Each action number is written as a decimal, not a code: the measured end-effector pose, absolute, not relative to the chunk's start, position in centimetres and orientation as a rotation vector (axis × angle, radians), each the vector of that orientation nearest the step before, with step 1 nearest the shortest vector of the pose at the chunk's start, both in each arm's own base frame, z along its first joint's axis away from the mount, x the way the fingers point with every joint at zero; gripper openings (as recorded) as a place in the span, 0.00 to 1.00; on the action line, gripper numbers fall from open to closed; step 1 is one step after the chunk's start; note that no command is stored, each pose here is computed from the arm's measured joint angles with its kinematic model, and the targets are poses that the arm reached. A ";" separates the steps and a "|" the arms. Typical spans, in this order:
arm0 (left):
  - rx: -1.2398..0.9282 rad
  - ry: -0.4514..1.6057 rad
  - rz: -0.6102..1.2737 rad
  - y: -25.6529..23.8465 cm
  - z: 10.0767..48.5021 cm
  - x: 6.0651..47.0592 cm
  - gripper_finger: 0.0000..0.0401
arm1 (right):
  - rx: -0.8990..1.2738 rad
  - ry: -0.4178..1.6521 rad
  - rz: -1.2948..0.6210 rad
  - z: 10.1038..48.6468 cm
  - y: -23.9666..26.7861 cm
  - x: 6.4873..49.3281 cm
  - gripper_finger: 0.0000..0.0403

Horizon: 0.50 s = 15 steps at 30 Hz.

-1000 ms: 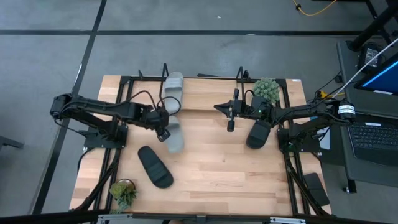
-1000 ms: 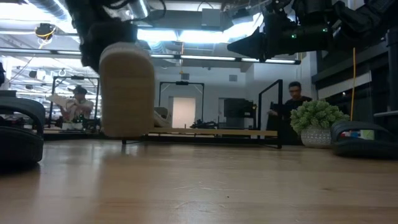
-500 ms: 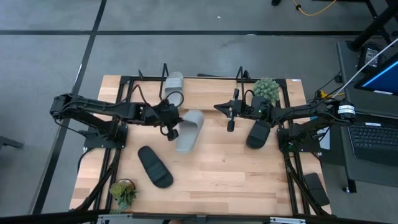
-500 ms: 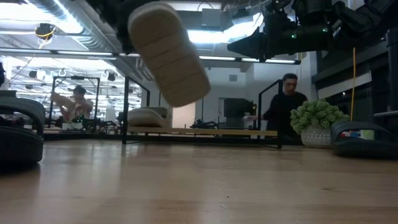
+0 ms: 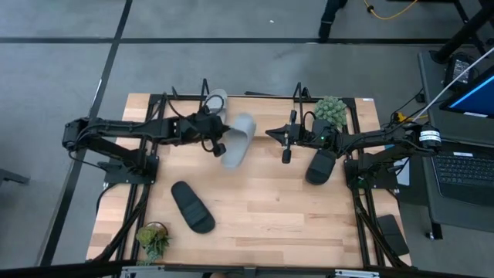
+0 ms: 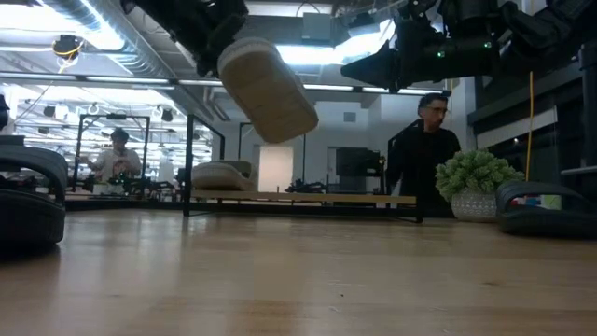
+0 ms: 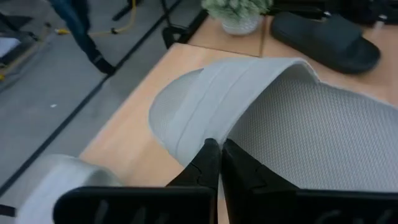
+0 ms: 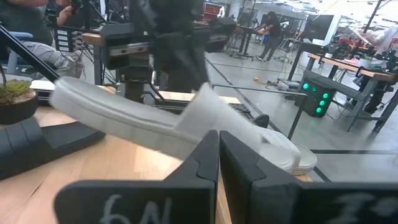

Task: Pick and place slides into the shelf
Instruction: Put the gray slide on the shelf

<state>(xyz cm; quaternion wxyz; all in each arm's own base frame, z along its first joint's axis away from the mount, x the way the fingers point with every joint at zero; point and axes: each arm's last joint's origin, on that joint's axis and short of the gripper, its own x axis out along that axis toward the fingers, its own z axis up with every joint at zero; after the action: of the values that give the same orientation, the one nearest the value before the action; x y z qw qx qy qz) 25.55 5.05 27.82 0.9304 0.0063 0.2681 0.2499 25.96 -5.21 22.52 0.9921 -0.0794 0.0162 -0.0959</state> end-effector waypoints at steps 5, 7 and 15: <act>0.038 0.500 0.559 6.5 29.0 25.6 0.00 | -0.160 0.028 -0.194 22.6 -5.2 26.0 0.04; 0.063 0.480 0.576 7.1 30.1 26.0 0.00 | -0.161 0.025 -0.198 22.6 -5.3 25.9 0.04; 0.184 0.633 0.623 9.7 31.2 29.5 0.00 | -0.156 0.032 -0.213 22.5 -5.7 25.9 0.04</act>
<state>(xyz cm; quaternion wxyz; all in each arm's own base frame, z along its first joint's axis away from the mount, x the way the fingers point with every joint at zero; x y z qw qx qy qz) 29.53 9.73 31.24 0.8989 0.0888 0.3056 0.3011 25.86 -5.67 22.54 0.9912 -0.0777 0.0158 -0.1060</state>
